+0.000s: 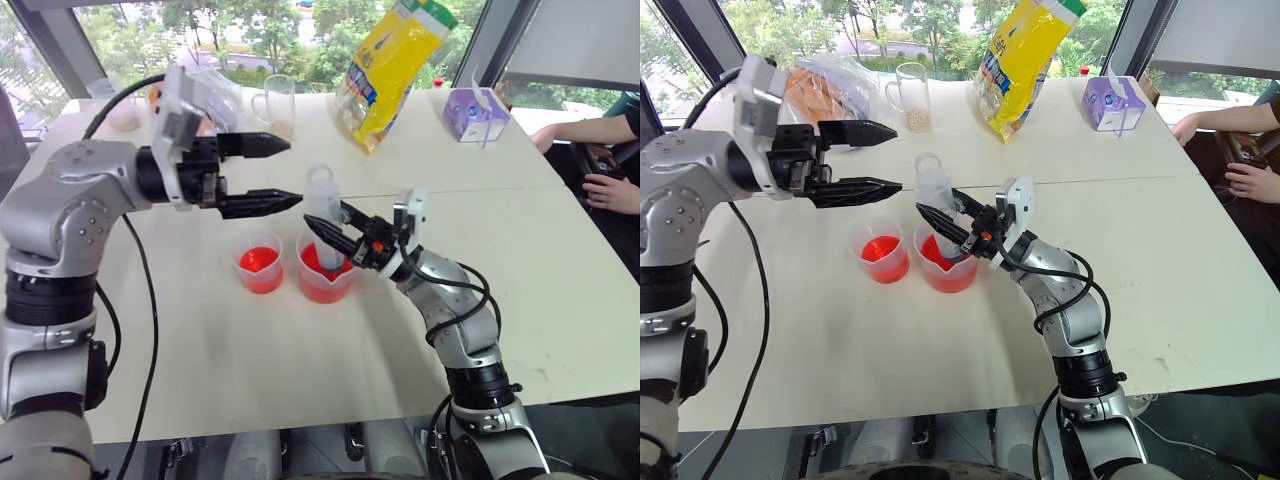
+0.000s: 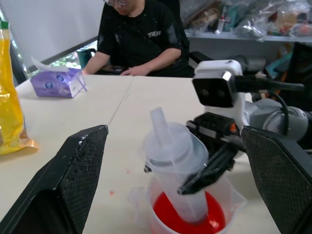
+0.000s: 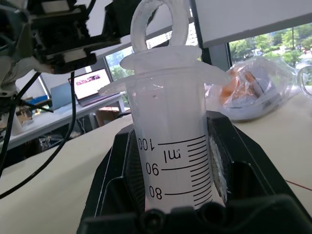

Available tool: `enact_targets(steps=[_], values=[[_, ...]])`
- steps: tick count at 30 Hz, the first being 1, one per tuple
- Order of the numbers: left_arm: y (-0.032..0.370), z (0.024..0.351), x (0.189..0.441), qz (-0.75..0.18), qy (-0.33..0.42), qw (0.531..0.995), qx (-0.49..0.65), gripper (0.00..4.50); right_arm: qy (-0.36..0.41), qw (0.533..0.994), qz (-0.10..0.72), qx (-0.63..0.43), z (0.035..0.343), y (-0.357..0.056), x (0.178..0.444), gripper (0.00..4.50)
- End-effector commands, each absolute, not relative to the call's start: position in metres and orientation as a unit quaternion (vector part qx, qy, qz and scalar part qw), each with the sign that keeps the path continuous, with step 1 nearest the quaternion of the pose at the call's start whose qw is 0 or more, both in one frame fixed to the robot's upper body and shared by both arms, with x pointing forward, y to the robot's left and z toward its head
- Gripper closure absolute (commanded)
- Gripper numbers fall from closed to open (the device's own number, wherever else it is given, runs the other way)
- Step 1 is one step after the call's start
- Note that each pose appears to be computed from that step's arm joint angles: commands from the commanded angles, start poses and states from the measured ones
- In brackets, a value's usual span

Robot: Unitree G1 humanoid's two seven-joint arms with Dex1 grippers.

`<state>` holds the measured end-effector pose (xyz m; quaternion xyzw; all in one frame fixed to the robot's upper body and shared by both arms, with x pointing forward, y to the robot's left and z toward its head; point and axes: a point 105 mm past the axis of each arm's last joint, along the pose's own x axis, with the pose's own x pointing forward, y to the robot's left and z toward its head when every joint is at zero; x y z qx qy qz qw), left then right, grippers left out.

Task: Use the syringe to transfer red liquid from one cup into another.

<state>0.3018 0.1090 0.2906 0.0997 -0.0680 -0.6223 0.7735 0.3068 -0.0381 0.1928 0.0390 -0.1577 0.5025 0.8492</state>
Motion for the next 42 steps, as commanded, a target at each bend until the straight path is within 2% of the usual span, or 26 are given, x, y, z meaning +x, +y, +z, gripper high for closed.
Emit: enact_targets(steps=[1,11,14,21,30,42], values=[[0.101,0.295,0.303,-0.619,-0.087,0.772,0.111,0.00,-0.167,0.843,0.511,0.024,0.194,-0.036,0.302,3.11],[0.088,0.284,0.306,-0.635,-0.075,0.763,0.092,0.00,-0.168,0.843,0.512,0.011,0.193,-0.036,0.303,3.11],[0.089,0.278,0.307,-0.634,-0.064,0.764,0.096,0.89,-0.170,0.842,0.512,0.010,0.195,-0.036,0.303,3.11],[0.088,0.269,0.303,-0.641,-0.046,0.759,0.106,4.47,-0.175,0.840,0.514,0.008,0.199,-0.035,0.304,3.11],[0.088,0.291,0.306,-0.629,-0.084,0.766,0.103,4.47,-0.162,0.839,0.520,0.005,0.192,-0.035,0.304,3.11],[0.094,0.317,0.311,-0.611,-0.120,0.774,0.114,4.47,-0.099,0.831,0.548,0.016,0.172,-0.032,0.302,3.11]])
